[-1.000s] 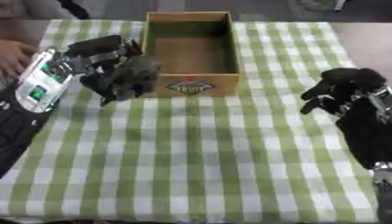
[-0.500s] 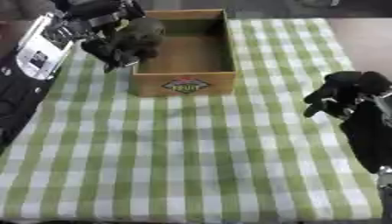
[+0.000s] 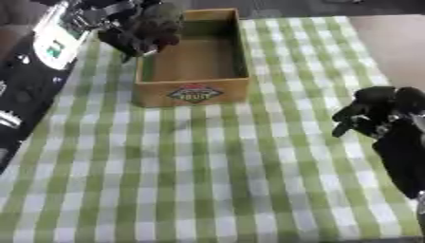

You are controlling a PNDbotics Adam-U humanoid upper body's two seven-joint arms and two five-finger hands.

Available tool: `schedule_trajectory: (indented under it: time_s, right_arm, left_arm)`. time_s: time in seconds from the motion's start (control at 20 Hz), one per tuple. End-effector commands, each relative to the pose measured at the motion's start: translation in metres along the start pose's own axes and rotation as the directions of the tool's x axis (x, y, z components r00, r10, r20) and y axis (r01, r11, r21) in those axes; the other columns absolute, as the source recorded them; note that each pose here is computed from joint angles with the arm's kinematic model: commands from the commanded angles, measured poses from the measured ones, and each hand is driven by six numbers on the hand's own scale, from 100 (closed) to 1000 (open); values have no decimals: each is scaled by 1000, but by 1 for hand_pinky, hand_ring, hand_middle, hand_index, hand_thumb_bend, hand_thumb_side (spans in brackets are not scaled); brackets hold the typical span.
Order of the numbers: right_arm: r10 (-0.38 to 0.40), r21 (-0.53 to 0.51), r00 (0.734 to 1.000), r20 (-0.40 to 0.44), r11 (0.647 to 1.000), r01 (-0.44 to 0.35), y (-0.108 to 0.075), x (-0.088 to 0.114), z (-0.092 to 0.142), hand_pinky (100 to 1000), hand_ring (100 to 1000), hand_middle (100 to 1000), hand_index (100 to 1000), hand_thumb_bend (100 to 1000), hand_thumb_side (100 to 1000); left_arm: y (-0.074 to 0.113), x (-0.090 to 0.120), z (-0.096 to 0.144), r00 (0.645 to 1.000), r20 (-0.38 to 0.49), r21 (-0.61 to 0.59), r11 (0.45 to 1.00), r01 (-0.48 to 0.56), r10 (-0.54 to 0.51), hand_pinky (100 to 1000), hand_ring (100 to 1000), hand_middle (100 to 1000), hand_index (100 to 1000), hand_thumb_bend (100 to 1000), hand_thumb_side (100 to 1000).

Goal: Pick up objects on the table and place them in the box.

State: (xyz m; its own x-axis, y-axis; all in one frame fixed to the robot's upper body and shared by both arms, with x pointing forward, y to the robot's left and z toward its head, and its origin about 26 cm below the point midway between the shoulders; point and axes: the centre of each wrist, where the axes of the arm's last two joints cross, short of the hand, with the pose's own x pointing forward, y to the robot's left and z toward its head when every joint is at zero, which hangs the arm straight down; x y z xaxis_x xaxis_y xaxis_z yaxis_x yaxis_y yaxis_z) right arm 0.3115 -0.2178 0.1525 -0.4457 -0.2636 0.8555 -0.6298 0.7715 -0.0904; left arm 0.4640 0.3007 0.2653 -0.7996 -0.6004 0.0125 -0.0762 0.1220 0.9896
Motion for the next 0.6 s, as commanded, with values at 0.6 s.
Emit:
schedule_trajectory:
  time_s: [0.6]
  right_arm:
    - [32, 59, 999, 30, 998, -34, 4, 9, -13, 505, 609, 532, 697, 100, 803]
  left_arm:
    - [1, -16, 6, 983, -9, -2, 983, 186, -186, 347, 287, 336, 642, 198, 175]
